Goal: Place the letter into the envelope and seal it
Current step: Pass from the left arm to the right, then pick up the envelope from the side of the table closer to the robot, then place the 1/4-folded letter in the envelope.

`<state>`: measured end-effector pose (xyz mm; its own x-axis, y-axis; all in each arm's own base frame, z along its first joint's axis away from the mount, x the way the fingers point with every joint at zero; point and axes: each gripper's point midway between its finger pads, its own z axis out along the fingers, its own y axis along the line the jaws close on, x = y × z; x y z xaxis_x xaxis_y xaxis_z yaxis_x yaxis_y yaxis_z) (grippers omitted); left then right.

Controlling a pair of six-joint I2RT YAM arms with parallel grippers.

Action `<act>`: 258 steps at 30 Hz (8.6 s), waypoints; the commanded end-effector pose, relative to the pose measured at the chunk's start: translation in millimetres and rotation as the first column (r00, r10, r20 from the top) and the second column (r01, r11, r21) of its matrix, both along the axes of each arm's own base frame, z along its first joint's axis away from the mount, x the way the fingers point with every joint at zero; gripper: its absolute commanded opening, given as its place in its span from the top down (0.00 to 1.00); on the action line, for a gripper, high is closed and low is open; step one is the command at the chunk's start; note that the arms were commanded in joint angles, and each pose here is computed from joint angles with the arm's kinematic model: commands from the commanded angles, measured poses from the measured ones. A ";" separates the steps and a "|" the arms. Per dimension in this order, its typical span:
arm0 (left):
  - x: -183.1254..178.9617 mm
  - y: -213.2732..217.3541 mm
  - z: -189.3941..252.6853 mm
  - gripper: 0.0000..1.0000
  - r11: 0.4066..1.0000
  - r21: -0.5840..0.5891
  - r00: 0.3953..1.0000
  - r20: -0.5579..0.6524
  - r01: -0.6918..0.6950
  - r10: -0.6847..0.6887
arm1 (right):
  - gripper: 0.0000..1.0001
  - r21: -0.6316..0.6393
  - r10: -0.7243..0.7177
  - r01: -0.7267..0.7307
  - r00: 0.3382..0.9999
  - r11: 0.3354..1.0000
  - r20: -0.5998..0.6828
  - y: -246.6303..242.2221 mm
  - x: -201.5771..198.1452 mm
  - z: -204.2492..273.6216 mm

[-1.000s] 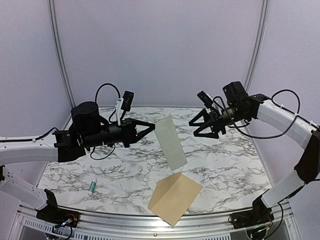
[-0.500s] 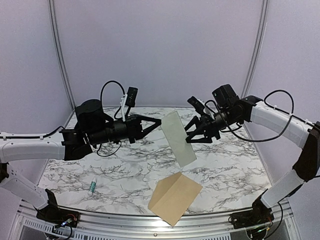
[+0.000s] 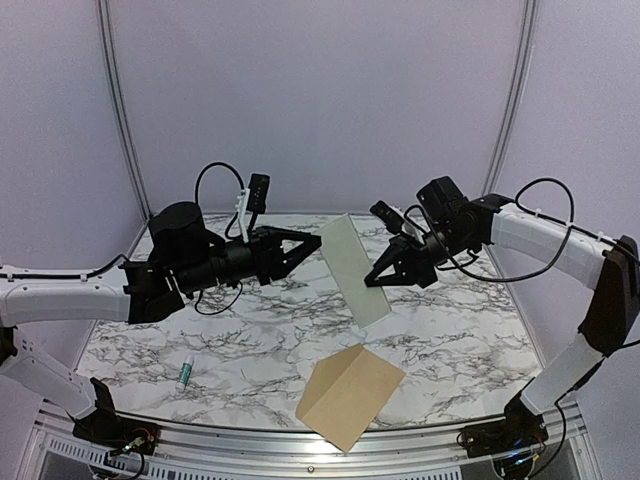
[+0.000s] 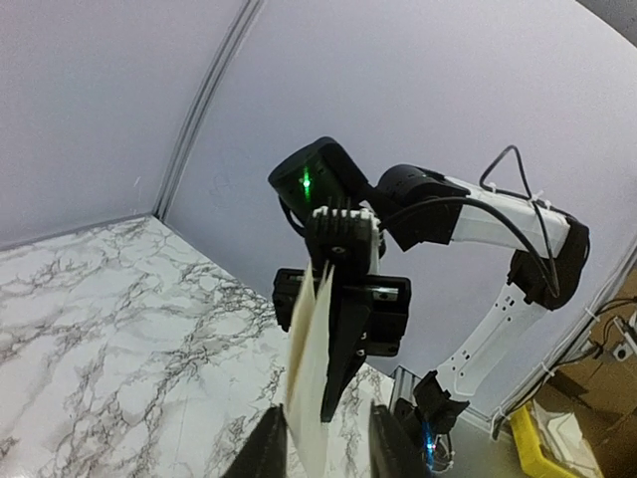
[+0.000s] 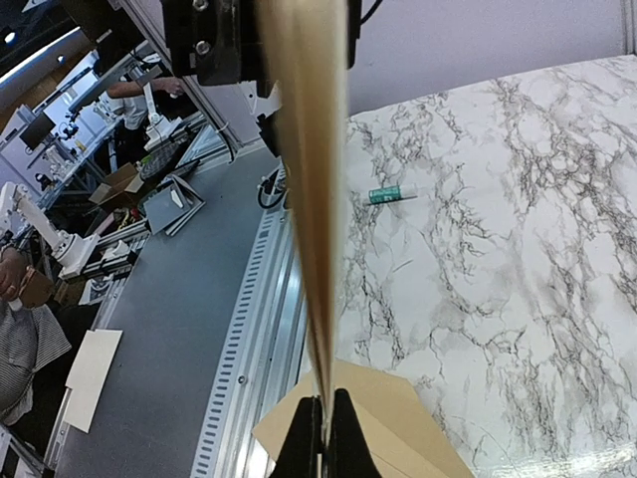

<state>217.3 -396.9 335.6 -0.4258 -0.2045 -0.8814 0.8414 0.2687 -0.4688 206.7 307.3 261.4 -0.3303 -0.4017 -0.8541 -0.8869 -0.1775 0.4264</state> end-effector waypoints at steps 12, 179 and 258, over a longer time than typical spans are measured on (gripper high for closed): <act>-1.3 52.6 -148.0 0.45 0.895 0.424 0.967 -0.139 -0.138 0.215 | 1.00 -0.187 -0.187 0.216 0.969 0.958 0.162 -64.3 32.9 -38.1; -76.0 -67.7 -147.1 1.00 0.504 0.487 0.700 -0.536 0.713 -0.472 | 1.00 -0.414 0.325 -0.077 0.753 0.907 0.572 8.5 -65.4 -33.5; -73.7 -59.2 -137.4 1.00 0.516 0.435 0.673 -0.536 0.737 -0.510 | 0.85 -0.503 0.328 -0.007 0.767 0.864 0.552 -1.9 -56.5 -75.7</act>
